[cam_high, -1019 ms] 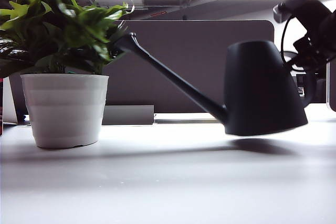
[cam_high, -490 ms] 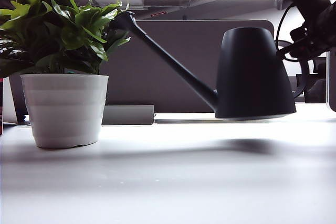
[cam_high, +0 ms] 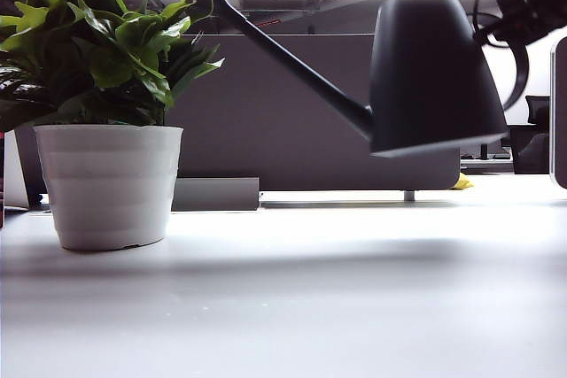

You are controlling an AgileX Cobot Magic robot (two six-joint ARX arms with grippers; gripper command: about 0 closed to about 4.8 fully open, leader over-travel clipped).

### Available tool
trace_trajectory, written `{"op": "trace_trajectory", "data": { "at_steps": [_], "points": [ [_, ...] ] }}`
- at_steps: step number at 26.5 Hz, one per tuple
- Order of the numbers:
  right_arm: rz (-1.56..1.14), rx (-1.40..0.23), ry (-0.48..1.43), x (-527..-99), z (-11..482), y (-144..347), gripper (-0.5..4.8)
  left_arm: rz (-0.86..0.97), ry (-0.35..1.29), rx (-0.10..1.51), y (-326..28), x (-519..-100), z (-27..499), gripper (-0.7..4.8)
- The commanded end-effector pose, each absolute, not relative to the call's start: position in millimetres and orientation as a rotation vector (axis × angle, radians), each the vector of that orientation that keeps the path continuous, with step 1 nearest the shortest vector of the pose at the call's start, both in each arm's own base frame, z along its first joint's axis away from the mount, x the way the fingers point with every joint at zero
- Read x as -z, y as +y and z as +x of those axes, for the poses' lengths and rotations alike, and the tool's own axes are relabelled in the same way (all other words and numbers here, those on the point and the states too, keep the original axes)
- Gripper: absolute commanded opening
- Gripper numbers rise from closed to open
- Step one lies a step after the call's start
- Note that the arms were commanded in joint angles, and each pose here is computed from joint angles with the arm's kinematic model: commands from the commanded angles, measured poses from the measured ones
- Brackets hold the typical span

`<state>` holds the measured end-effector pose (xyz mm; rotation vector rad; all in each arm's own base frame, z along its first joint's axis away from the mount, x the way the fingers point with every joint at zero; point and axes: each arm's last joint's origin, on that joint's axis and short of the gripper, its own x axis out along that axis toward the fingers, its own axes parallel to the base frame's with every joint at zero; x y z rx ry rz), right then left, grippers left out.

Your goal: Pick up the watering can from the table, water the potted plant, and put the can back.

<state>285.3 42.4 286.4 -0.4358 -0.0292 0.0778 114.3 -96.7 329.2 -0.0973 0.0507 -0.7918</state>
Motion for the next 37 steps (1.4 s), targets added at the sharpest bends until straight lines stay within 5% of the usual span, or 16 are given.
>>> {"op": "trace_trajectory", "data": {
  "at_steps": [1, 12, 19, 29, 37],
  "points": [
    [-0.363, -0.054, -0.311, -349.9, 281.4, 43.4, -0.06, -0.107, 0.012, 0.774, -95.4, -335.6, 113.5, -0.05],
    [-0.524, -0.121, -0.37, -411.6, 281.3, 46.5, -0.06, 0.225, 0.165, 0.408, -64.0, -355.8, 92.5, -0.05],
    [-0.559, -0.135, -0.381, -432.2, 283.6, 47.9, -0.06, 0.329, 0.238, 0.343, -58.6, -355.4, 89.1, -0.05],
    [-0.621, -0.174, -0.369, -445.0, 309.4, 65.8, -0.06, 0.297, 0.236, 0.343, -62.2, -356.1, 117.7, -0.05],
    [-0.698, -0.187, -0.379, -449.5, 326.5, 76.7, -0.05, 0.186, 0.279, 0.36, -28.2, -351.1, 152.5, -0.05]
  ]
}}
